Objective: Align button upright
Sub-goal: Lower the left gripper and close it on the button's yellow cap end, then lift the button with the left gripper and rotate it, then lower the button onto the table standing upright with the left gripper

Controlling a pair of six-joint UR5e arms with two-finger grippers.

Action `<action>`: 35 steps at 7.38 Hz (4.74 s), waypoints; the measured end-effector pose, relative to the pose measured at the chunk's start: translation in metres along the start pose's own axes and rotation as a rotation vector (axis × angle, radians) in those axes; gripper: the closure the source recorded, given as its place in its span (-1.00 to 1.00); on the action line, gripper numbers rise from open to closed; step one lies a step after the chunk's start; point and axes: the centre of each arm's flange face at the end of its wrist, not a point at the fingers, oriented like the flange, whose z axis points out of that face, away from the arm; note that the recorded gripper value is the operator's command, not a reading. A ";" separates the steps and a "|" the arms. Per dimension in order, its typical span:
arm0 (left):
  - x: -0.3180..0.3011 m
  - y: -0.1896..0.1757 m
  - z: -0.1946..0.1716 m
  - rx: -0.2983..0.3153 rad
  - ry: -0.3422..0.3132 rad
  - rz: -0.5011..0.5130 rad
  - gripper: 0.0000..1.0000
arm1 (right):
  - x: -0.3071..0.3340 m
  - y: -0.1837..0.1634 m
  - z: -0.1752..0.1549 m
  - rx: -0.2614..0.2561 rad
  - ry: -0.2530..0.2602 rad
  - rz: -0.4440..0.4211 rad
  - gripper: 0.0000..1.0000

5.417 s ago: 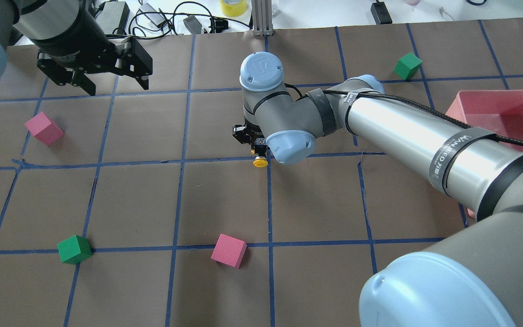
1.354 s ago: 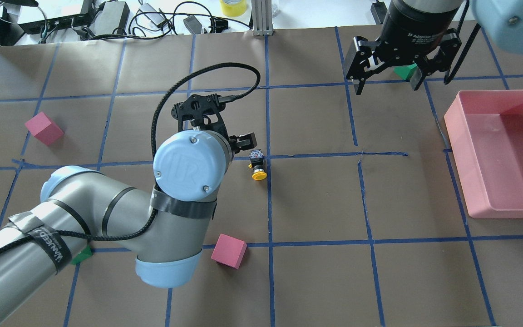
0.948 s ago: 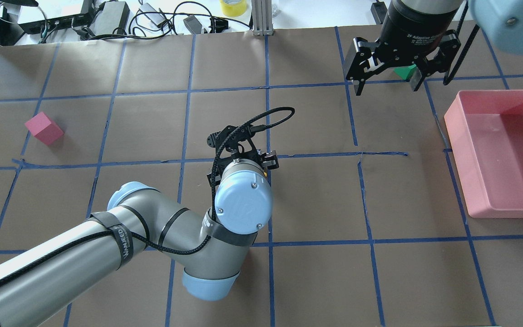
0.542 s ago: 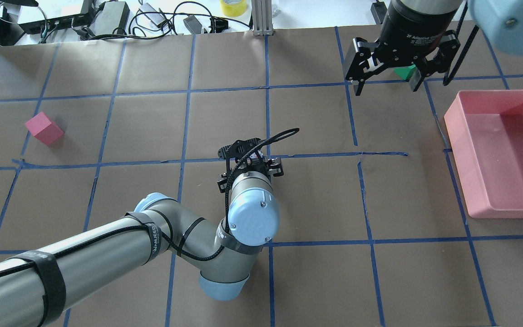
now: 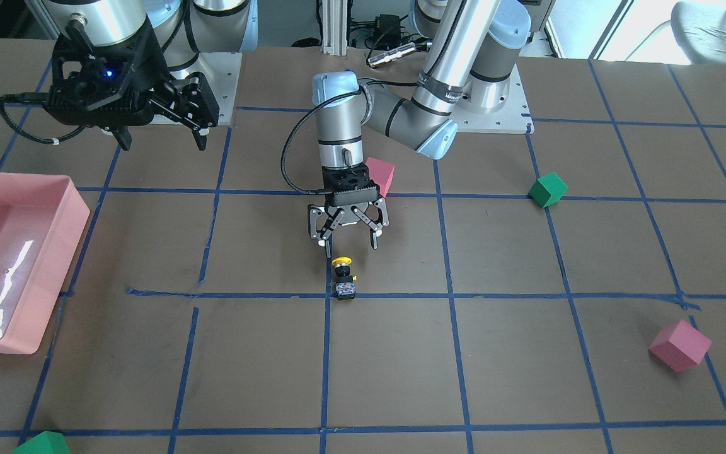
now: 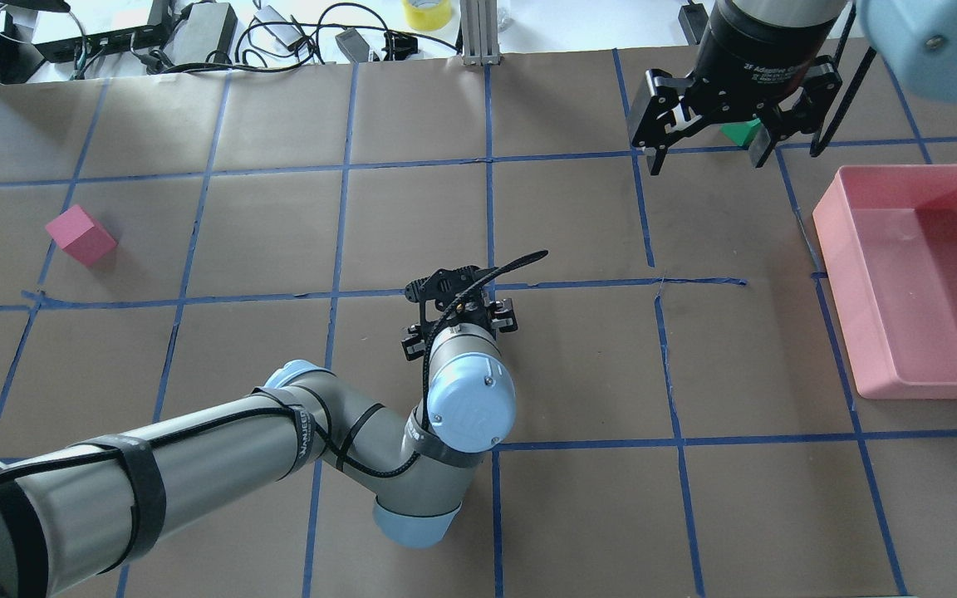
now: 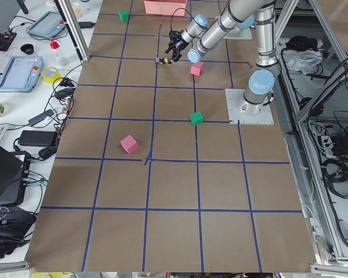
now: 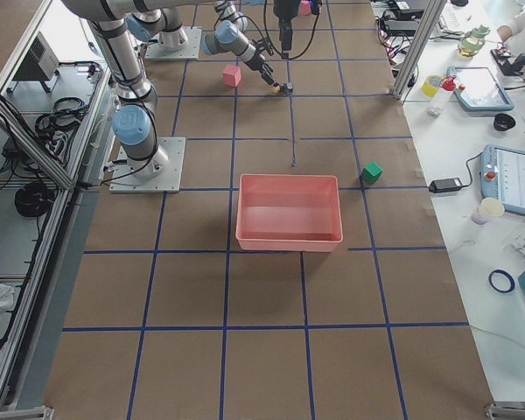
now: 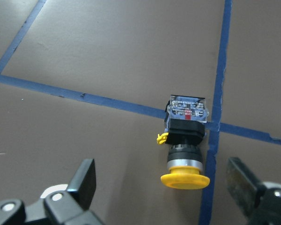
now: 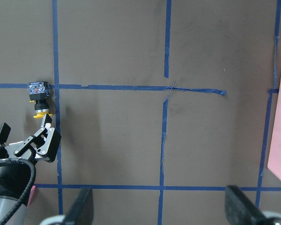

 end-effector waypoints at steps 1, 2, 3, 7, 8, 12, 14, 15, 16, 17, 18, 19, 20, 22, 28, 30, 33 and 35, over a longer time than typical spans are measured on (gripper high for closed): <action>0.006 -0.001 0.004 0.002 0.005 0.003 -0.93 | 0.000 0.000 0.000 0.000 -0.001 0.000 -1.00; 0.010 -0.001 0.009 0.003 0.003 0.024 -0.92 | 0.000 0.000 0.000 0.000 -0.002 0.000 -1.00; 0.012 0.000 0.013 0.009 0.001 0.066 -0.92 | 0.000 0.000 0.000 -0.001 -0.002 0.000 -1.00; 0.012 0.008 0.024 0.014 0.006 0.134 -0.78 | 0.000 0.000 0.000 -0.001 -0.003 0.001 -1.00; 0.012 0.008 0.024 0.015 0.004 0.135 -0.57 | 0.000 0.000 0.000 -0.001 -0.003 0.001 -1.00; 0.011 0.012 0.028 0.008 -0.004 0.141 -0.47 | 0.000 0.000 0.000 -0.002 -0.004 0.001 -1.00; 0.011 0.011 0.028 0.011 -0.004 0.138 0.10 | 0.000 0.000 0.000 -0.002 -0.005 0.001 -1.00; 0.011 0.011 0.028 0.012 -0.004 0.136 0.24 | 0.000 0.000 0.000 -0.002 -0.005 0.001 -1.00; 0.012 0.011 0.027 0.013 -0.004 0.133 0.36 | 0.000 0.000 0.000 -0.002 -0.005 0.001 -1.00; 0.012 0.010 0.027 0.015 -0.002 0.131 0.36 | 0.000 0.000 0.000 -0.002 -0.005 0.001 -1.00; 0.013 0.006 0.024 0.022 0.004 0.125 0.27 | -0.001 0.000 0.000 -0.001 -0.005 0.001 -1.00; 0.015 -0.002 0.016 0.039 0.016 0.106 0.38 | -0.001 0.000 0.000 -0.001 -0.004 0.001 -1.00; 0.015 -0.010 0.009 0.060 0.019 0.071 0.58 | -0.001 0.000 0.000 -0.001 -0.004 0.001 -1.00; 0.010 -0.024 0.004 0.054 0.009 0.003 1.00 | 0.000 0.000 0.000 -0.002 -0.004 0.001 -1.00; -0.007 -0.144 -0.001 -0.477 -0.080 -0.259 1.00 | 0.000 0.000 0.001 -0.004 -0.003 0.001 -1.00; -0.017 -0.181 -0.004 -0.763 -0.078 -0.402 1.00 | 0.000 0.000 0.001 -0.004 -0.003 0.001 -1.00; -0.003 -0.182 0.008 -0.984 -0.087 -0.793 1.00 | 0.000 0.000 0.001 -0.005 -0.003 0.001 -1.00; -0.004 -0.183 0.024 -1.068 -0.120 -0.962 1.00 | 0.000 0.000 0.001 -0.005 -0.002 0.001 -1.00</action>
